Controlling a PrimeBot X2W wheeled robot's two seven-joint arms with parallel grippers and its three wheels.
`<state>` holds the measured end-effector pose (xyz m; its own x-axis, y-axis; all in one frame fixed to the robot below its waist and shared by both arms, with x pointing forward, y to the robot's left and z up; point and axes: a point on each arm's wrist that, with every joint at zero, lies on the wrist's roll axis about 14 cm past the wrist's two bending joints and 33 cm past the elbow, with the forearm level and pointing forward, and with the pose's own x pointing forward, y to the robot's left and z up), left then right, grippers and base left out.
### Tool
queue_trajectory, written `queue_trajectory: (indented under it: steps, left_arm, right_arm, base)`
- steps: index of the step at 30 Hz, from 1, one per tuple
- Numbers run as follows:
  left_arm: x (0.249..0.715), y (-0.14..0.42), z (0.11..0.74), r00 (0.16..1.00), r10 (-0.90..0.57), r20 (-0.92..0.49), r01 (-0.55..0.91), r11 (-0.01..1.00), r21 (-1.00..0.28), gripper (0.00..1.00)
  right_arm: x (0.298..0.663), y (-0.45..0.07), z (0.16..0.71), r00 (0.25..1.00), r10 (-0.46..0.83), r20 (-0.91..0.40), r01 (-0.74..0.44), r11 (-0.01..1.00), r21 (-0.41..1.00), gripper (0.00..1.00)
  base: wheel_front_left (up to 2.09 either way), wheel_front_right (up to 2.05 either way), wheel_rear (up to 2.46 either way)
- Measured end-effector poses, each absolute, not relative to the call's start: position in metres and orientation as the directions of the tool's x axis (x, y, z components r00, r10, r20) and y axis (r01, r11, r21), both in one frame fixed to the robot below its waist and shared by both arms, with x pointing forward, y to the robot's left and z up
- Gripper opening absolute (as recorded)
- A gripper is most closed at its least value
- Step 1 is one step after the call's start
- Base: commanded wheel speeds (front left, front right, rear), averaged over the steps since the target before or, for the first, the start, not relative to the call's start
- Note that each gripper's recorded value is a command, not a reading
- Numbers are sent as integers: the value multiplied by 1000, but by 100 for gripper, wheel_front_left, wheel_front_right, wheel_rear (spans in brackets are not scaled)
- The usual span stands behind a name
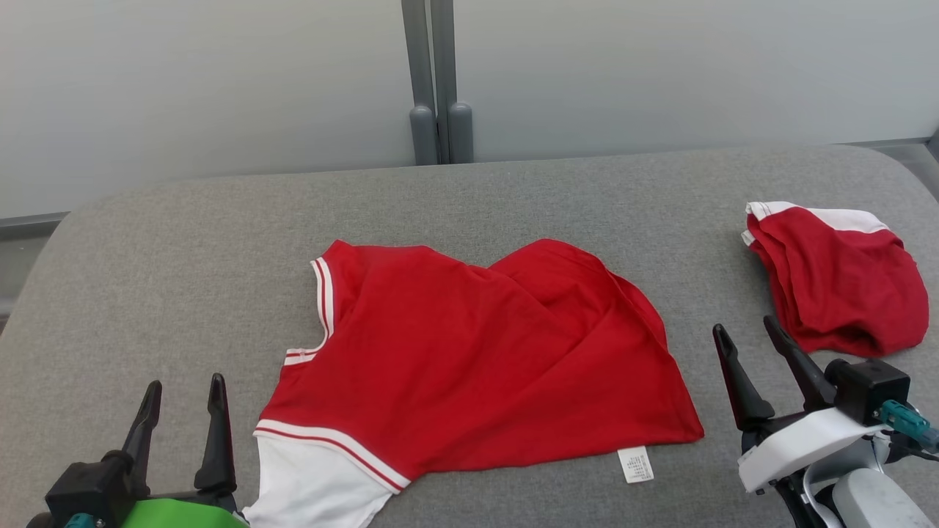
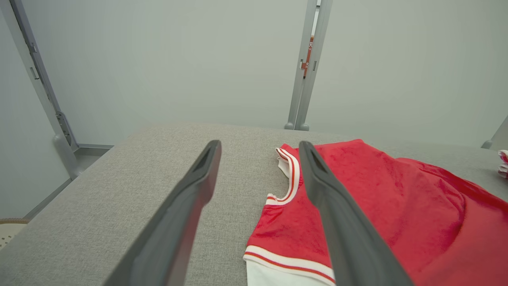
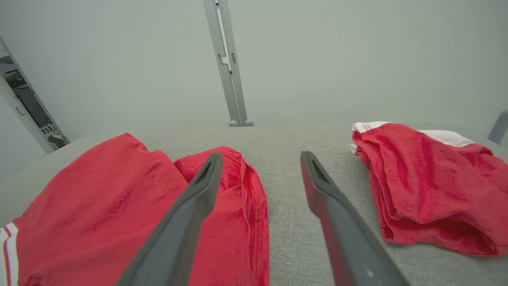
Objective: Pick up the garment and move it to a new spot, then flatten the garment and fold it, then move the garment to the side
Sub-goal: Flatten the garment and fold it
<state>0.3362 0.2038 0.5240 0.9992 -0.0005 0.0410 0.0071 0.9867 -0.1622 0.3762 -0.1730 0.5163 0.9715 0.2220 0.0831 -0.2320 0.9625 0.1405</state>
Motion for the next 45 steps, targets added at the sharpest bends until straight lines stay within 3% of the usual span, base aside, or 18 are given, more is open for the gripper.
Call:
queue_trajectory:
  steps: [11, 13, 16, 20, 27, 35, 39, 40, 41, 42, 43, 45]
  left_arm:
    - [332, 213, 500, 1000, -2, -19, -1, 990, -141, 100]
    - [332, 217, 494, 999, 6, -45, -13, 986, -164, 100]
    - [330, 221, 476, 991, -1, -136, -21, 987, -162, 100]
    - [320, 212, 442, 947, -64, -314, 0, 980, -199, 100]
    - [301, 201, 395, 828, -136, -544, -8, 967, -254, 100]
    - [285, 190, 365, 718, -197, -668, -21, 953, -303, 100]
    - [288, 185, 362, 712, -219, -667, -16, 945, -327, 99]
    - [287, 184, 361, 710, -222, -668, -15, 944, -329, 47]
    - [287, 184, 361, 709, -225, -668, -13, 943, -332, 25]
    - [288, 183, 361, 712, -227, -664, -12, 942, -335, 0]
    - [289, 183, 361, 713, -231, -662, -13, 940, -342, 0]
    - [288, 181, 361, 710, -242, -662, -11, 936, -353, 0]
  right_arm:
    - [384, -171, 514, 969, 238, 66, -245, 961, 128, 100]
    - [389, -174, 506, 970, 242, 7, -240, 961, 135, 100]
    - [384, -171, 467, 942, 274, -196, -244, 956, 163, 100]
    - [377, -170, 429, 875, 291, -387, -220, 951, 218, 100]
    - [370, -161, 395, 794, 315, -520, -189, 941, 282, 100]
    - [367, -153, 377, 741, 336, -582, -175, 932, 317, 100]
    - [369, -150, 376, 741, 341, -578, -178, 930, 321, 100]
    - [370, -149, 375, 741, 342, -578, -178, 930, 322, 54]
    - [370, -147, 375, 742, 346, -575, -176, 927, 331, 43]
    - [371, -147, 375, 742, 346, -574, -173, 926, 335, 18]
    - [371, -146, 375, 742, 348, -572, -174, 925, 337, 0]
    - [371, -141, 375, 739, 361, -568, -178, 919, 352, 0]
  base:
    - [0, 0, 0]
    - [0, 0, 0]
    - [0, 0, 0]
    - [0, 0, 0]
    - [0, 0, 0]
    - [0, 0, 0]
    - [0, 0, 0]
    - [0, 0, 0]
    - [0, 0, 0]
    - [0, 0, 0]
    - [0, 0, 0]
    - [0, 0, 0]
